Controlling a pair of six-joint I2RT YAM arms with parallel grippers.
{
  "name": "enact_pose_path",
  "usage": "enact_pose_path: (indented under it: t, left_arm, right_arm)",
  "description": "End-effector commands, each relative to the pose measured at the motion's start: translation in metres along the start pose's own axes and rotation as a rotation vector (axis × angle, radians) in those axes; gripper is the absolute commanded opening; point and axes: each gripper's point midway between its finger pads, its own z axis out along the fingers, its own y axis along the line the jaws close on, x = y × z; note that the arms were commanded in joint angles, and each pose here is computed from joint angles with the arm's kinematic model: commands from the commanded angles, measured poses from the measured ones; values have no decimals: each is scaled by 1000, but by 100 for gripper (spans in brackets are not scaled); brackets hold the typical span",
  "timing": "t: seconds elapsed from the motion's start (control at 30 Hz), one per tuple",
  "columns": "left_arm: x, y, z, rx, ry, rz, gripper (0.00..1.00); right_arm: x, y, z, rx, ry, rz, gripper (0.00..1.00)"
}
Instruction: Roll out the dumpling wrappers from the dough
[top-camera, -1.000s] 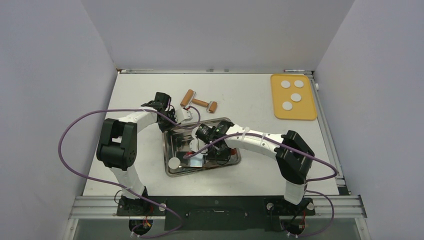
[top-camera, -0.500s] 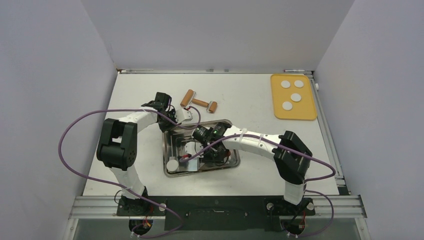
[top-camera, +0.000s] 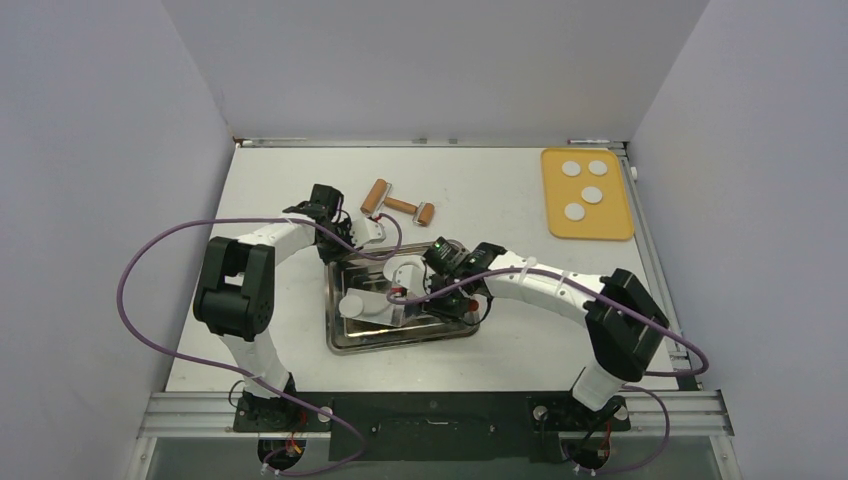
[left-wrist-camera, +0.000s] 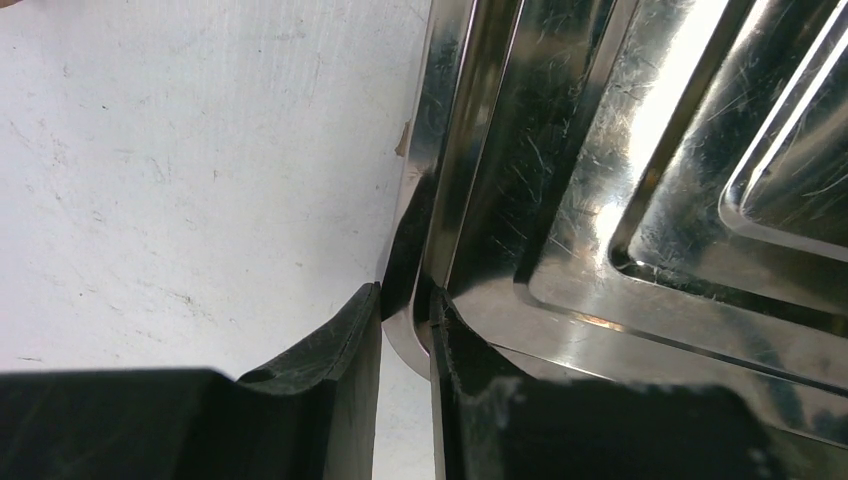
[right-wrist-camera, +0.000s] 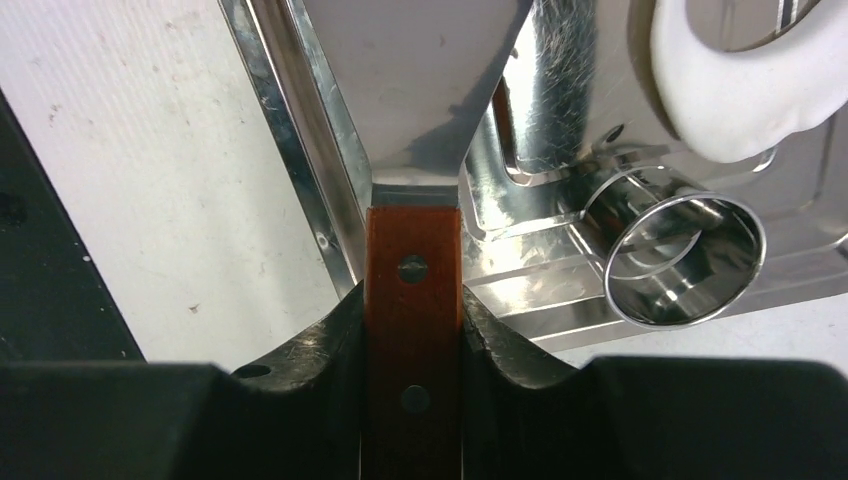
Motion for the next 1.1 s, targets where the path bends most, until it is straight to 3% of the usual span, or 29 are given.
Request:
enact_pose_path:
  t: [0.0,0.3,0.5,0.87,0.97,1.07]
  left_arm:
    - [-18,6,-2,9,-58,70,0]
    - [-37,26,-1,7,-104,121,0]
    - [-69,27,-10,9,-241,126,0]
    - [-82,19,3,54,-224,194,0]
    - [-83,25,1,30,-220,174,3]
    - [-89,30,-10,12,-241,144,15]
  right_arm:
    - [-34,-5,-23,57,-163,-32,8]
    - [0,-35,-58,194,-111,86,8]
    - [24,-62,-80,302,-105,174,8]
    - [72,-124,-112,496,-116,436,8]
    - [87,-141,-119,548,-116,502,8]
    - [105,-162,-129,633,-100,576,8]
